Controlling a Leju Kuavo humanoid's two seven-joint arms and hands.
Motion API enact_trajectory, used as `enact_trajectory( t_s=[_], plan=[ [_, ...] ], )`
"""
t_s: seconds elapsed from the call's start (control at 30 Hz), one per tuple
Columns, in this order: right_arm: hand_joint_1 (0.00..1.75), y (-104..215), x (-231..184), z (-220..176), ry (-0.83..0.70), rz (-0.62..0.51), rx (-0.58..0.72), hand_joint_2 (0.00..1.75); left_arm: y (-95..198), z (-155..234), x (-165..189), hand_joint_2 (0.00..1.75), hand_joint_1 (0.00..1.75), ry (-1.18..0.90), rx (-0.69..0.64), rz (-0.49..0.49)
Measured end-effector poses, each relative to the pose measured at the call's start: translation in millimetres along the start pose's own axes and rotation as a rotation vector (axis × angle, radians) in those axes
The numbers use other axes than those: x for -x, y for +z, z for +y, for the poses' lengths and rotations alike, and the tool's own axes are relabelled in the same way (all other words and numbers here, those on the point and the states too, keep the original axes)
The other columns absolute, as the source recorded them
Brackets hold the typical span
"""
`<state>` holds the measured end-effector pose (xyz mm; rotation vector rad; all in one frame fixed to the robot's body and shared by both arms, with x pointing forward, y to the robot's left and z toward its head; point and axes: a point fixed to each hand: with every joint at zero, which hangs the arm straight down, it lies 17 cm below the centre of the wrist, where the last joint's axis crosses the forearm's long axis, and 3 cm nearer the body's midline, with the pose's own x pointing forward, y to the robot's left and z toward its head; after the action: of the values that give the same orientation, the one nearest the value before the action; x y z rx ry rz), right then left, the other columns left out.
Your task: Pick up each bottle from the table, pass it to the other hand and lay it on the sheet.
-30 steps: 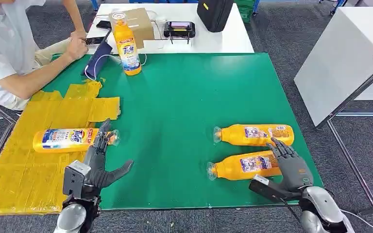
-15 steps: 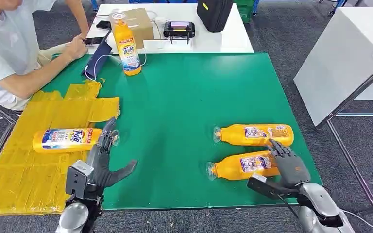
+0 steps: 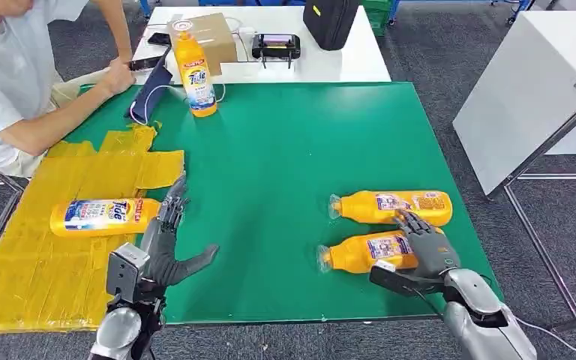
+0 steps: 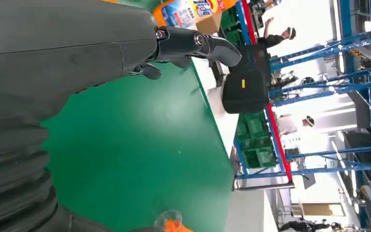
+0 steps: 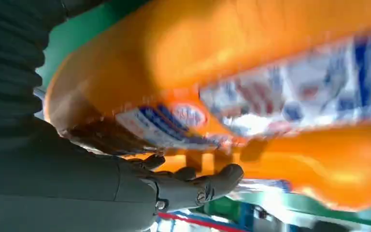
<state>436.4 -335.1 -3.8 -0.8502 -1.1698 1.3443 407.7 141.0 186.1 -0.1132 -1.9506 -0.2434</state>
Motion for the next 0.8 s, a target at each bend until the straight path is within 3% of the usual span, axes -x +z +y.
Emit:
enact_trajectory(
  t_s=[0.4, 0.8],
  plan=[
    [1.75, -12, 4, 24, 0.037, -0.058, -0.146, 1.75, -5, -7, 8, 1.75, 0.00, 0.029, 0.014, 0.015],
    [1.75, -12, 11, 20, 0.049, -0.063, -0.138, 1.75, -6, -6, 13, 1.75, 0.00, 0.035, 0.013, 0.025]
  ],
)
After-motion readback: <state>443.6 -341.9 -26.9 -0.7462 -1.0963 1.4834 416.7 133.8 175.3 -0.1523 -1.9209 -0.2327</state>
